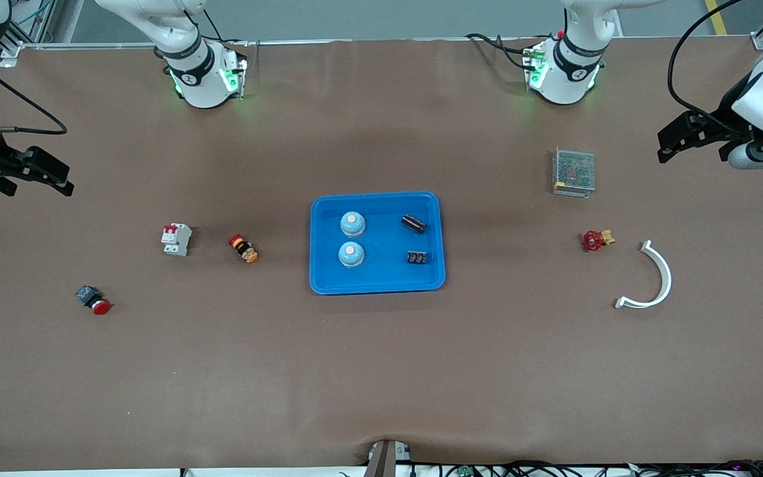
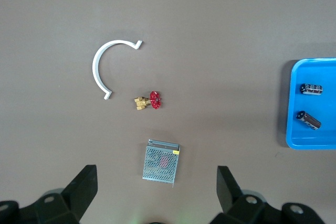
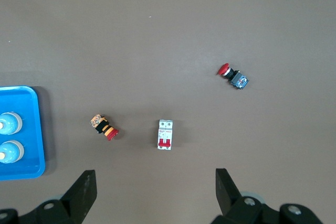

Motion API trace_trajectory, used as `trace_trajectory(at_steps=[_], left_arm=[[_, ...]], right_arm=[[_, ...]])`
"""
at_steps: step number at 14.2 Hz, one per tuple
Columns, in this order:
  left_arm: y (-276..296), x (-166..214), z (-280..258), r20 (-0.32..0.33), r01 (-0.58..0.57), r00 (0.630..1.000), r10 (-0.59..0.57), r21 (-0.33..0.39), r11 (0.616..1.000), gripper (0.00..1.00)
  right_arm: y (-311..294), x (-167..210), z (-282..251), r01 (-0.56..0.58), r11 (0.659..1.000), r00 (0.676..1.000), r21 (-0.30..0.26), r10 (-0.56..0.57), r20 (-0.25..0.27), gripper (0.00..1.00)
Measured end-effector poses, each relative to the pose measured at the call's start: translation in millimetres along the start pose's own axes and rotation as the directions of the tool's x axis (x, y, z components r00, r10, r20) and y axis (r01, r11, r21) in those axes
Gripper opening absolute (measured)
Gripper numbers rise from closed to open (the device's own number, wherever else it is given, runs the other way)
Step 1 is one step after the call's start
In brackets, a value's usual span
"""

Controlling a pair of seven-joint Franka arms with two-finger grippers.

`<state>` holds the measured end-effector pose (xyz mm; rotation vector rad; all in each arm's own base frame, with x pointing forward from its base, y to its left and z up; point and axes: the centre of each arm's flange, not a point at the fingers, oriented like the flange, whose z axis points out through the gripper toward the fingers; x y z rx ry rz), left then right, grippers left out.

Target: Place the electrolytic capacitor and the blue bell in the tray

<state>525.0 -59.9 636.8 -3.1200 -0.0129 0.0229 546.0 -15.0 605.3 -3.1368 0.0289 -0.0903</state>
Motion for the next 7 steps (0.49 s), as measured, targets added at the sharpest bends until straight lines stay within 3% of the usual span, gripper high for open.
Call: trace_trajectory(at_steps=[7], left_arm=[[0.4, 2.7, -7.4, -0.016, -0.001, 1.000, 0.001, -0.003, 1.000, 1.00]], right_arm=[[-1.5, -0.3, 0.7, 0.001, 1.000, 1.000, 0.004, -0.001, -0.005, 1.00]])
